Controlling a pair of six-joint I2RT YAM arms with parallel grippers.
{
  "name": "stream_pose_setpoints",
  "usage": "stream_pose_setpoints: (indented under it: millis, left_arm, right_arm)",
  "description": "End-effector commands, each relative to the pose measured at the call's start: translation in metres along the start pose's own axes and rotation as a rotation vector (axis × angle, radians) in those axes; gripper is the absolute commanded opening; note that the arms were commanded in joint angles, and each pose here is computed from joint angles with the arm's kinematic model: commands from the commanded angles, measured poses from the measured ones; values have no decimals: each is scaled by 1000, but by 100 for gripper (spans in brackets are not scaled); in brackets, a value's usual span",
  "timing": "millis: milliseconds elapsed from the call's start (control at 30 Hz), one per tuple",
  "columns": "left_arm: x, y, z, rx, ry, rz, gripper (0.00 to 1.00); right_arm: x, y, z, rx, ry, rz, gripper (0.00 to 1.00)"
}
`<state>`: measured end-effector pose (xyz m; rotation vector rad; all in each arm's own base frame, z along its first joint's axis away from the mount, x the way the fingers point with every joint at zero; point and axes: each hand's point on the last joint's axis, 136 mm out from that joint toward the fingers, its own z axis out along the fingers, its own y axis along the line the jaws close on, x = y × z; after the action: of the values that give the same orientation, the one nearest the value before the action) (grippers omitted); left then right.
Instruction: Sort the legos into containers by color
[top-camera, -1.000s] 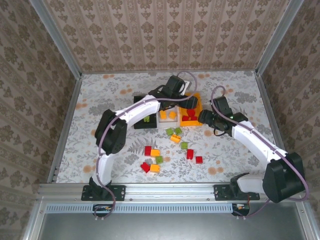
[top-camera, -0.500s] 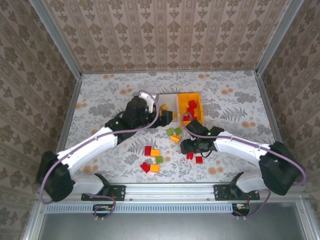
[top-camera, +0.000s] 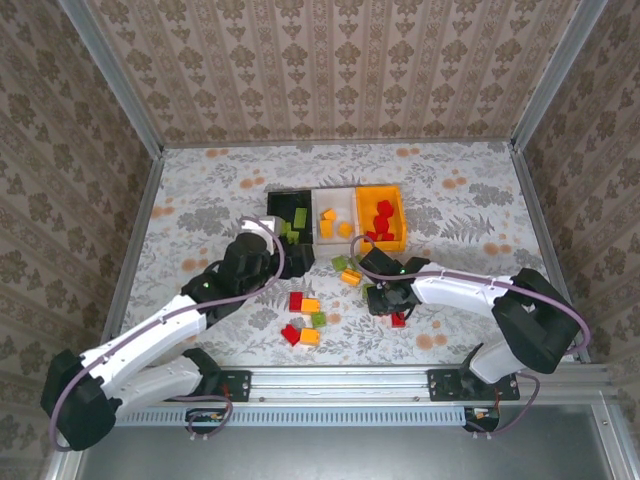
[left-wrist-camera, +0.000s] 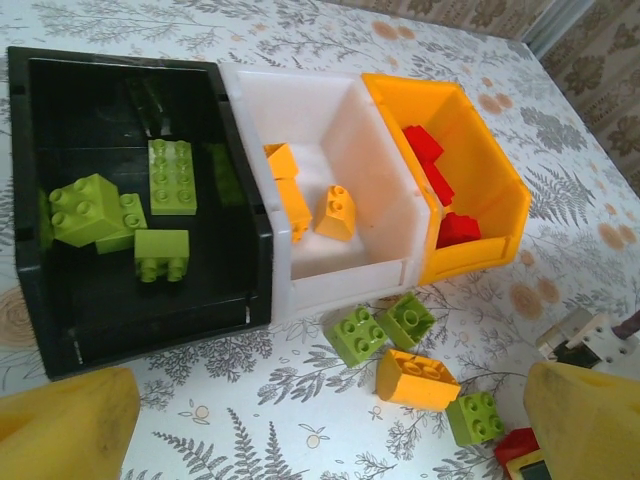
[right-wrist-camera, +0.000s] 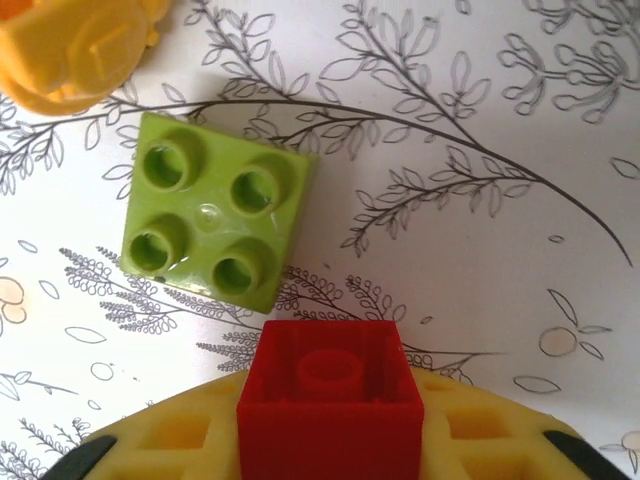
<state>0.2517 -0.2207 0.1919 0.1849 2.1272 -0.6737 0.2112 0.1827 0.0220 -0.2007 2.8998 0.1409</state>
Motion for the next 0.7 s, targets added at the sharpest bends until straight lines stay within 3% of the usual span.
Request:
stream_pose_setpoints:
  millis: [0, 167, 300, 400, 500, 667]
  left_arm:
    - [-2, 10, -6, -29, -36, -31, 100]
    - [-7, 22, -20, -49, -108, -66, 100]
    - [-12, 29, -34, -37, -190, -121, 100]
    - [-9, 46, -44, -92, -207, -192, 100]
    - [-8, 46, -50, -64, -207, -174, 100]
    - [-8, 48, -63, -51, -231, -141, 100]
  right_arm:
    - [-9, -4, -19, 13, -64, 5, 25]
    - [-52, -10, -66, -11, -212, 26, 24]
    - [-119, -22, -93, -35, -342, 123, 24]
    - [-161, -32, -87, 4, -366, 181, 25]
    - [-198, -36, -75, 28, -387, 216, 25]
    - [-230, -49, -45, 87, -336, 269, 28]
